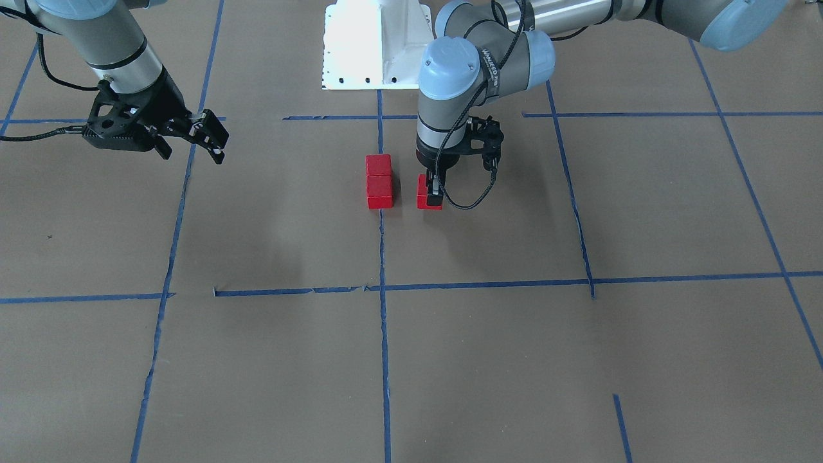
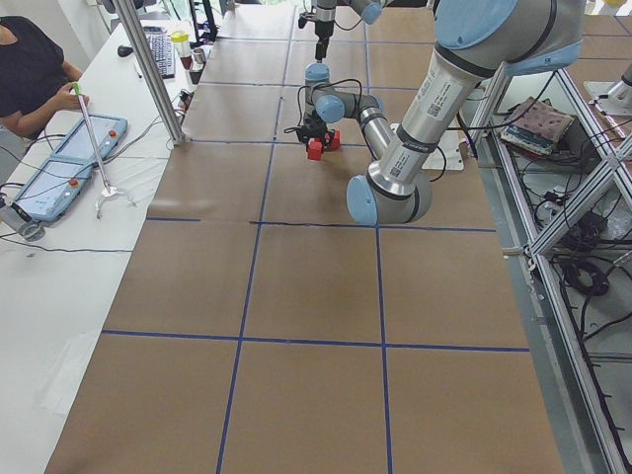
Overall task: Form red blocks into L shape at center
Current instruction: 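Carry the cube with the left gripper and set it beside the cube pair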
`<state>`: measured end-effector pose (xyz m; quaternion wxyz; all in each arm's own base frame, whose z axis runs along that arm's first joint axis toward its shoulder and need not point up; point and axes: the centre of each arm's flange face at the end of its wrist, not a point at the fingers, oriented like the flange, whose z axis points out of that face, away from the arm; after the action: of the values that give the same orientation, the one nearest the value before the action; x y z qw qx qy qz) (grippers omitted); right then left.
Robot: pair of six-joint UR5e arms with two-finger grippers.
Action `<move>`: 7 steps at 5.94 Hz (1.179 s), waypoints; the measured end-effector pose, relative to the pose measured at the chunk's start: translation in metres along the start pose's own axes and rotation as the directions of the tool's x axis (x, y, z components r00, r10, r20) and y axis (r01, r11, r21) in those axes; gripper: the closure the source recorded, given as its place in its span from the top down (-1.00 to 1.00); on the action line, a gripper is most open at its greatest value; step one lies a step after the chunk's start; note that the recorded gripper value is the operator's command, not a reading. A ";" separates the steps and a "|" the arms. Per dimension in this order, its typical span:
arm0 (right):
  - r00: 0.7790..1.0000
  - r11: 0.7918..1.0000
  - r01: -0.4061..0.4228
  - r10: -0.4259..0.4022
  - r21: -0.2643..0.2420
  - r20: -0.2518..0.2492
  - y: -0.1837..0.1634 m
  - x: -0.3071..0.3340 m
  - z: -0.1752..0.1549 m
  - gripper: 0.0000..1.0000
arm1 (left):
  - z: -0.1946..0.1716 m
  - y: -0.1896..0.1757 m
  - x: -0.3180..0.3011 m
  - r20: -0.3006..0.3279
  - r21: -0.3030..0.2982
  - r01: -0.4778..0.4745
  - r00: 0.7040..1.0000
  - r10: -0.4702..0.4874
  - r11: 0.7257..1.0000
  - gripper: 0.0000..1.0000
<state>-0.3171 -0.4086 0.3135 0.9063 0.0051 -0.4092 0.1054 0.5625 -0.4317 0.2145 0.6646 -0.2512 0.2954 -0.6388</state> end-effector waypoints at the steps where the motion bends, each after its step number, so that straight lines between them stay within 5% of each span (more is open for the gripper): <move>1: 1.000 1.000 0.000 0.000 0.000 -0.001 0.000 0.001 0.000 1.00 | 0.003 0.005 -0.005 0.006 -0.003 0.042 0.999 -0.042 0.999 -0.92; 7: 1.000 1.000 -0.007 0.007 -0.005 -0.014 0.001 0.008 0.003 1.00 | 0.019 0.037 -0.009 0.017 -0.013 0.121 0.993 -0.121 0.993 -0.90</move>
<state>-0.3146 -0.4062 0.3219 0.9087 0.0006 -0.4033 0.1074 0.6019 -0.4210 0.2016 0.6253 -0.2784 0.2788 -0.6736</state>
